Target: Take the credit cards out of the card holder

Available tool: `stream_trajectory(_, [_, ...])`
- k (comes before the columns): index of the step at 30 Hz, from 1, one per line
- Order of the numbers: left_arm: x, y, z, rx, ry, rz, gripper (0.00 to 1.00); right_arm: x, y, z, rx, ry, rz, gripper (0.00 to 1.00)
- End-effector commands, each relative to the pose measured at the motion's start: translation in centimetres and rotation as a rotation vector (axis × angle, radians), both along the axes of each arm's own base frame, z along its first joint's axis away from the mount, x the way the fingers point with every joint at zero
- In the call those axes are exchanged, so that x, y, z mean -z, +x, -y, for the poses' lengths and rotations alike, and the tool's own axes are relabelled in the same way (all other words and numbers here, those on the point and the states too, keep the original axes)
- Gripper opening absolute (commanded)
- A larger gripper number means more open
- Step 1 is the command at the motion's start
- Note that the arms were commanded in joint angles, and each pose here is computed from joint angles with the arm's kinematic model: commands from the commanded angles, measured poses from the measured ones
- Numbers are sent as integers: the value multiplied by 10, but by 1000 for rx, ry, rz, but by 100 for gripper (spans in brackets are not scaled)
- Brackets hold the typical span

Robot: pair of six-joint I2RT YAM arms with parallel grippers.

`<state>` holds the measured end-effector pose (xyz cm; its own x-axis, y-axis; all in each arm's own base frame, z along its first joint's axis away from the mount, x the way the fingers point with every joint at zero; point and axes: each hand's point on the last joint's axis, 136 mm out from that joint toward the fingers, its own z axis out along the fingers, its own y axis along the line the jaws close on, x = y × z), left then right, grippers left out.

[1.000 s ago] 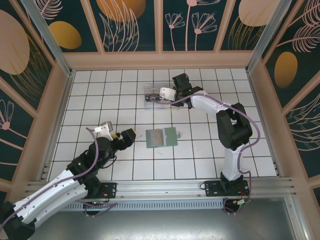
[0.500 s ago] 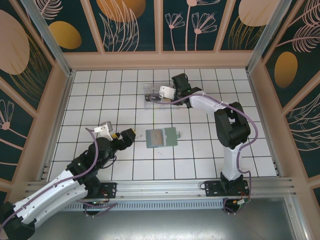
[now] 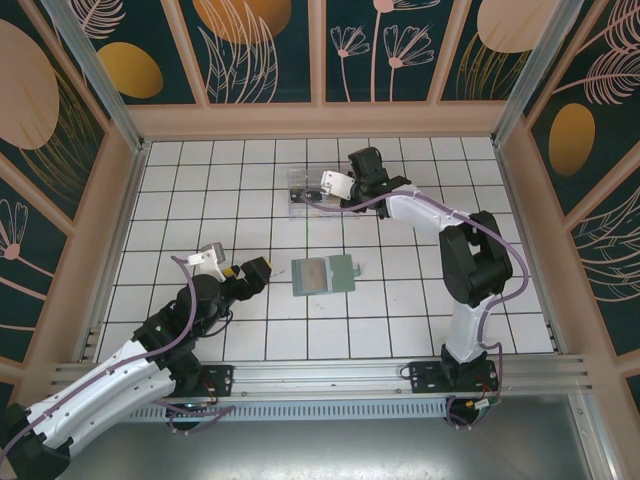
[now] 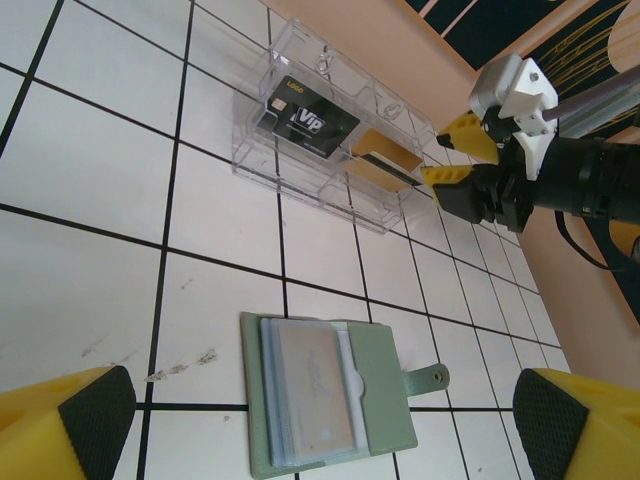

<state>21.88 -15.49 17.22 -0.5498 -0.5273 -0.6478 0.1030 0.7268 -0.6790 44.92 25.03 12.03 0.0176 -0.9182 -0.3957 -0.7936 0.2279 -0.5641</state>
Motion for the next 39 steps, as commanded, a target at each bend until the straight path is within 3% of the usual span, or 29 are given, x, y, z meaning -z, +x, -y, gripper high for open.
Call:
stream_trajectory(1, [0, -1, 0, 3, -15, 2, 99, 5, -11, -2, -12, 20, -42, 46])
stream_trajectory(13, [2, -2, -3, -7, -6, -3, 99, 20, 7, -11, 15, 10, -46, 49])
stream_trajectory(24, [4, -2, -4, -13, -1, -5, 99, 4, 43, -3, 123, 6, 97, 49])
stream_trajectory(39, [8, -2, -5, -17, 10, -15, 99, 0, 60, 0, 203, 43, 140, 48])
